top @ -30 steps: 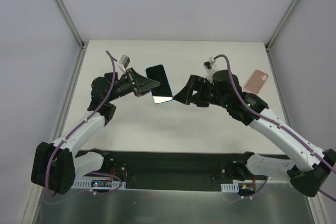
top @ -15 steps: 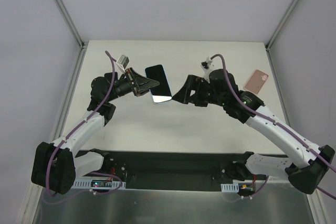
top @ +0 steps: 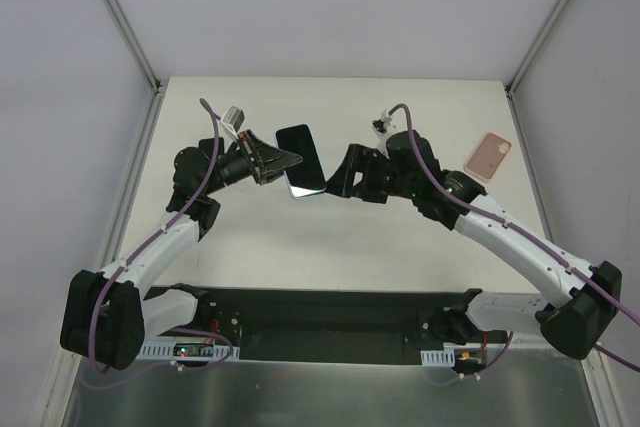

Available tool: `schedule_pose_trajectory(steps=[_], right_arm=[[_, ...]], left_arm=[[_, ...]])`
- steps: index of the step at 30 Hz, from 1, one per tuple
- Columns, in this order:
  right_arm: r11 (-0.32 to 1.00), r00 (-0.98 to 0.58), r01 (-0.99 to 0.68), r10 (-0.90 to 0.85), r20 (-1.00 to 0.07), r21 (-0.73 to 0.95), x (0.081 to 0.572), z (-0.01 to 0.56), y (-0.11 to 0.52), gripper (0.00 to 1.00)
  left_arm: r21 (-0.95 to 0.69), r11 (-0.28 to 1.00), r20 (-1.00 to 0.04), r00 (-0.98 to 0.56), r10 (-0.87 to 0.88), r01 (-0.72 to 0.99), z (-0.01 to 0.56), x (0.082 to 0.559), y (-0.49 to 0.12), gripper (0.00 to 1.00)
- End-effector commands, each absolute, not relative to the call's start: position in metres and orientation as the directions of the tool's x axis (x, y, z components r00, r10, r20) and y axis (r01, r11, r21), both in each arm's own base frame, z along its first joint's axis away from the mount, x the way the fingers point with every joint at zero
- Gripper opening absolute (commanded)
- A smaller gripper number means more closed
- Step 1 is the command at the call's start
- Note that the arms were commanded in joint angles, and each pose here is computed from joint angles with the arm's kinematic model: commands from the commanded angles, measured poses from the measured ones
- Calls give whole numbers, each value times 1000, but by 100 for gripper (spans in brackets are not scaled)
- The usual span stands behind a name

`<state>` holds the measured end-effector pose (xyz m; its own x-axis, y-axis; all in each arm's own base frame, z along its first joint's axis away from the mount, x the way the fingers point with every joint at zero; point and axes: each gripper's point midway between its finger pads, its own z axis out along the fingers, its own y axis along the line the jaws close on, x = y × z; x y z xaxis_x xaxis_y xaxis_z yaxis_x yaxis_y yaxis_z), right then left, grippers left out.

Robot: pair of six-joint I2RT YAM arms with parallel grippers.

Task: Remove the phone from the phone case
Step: Remove the phone case from the phone.

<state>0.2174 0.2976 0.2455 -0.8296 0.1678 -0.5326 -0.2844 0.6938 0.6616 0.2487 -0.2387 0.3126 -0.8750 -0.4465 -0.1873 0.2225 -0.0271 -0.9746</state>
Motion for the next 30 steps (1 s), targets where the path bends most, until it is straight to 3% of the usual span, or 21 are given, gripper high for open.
schedule_pose_trajectory(steps=[1,10,13,30], right_arm=[[627,-835,-328,156,-527,706,217,245,316,84],[292,-847,-389,260,-464,873,207,310,342,84],[239,-854,-393,264,-449,888,204,324,346,84],[150,-840,-424,302,-450,893,226,368,372,79]], left_arm=[[-917,-135,-287,-857,-428,374,363,227,-238,0],[-928,-151,-249,-870,-426,340,350,230,-239,0],[-929,-149,-251,-870,-424,340,349,231,-239,0],[-937,-151,-234,-889,-394,314,333,224,-243,0]])
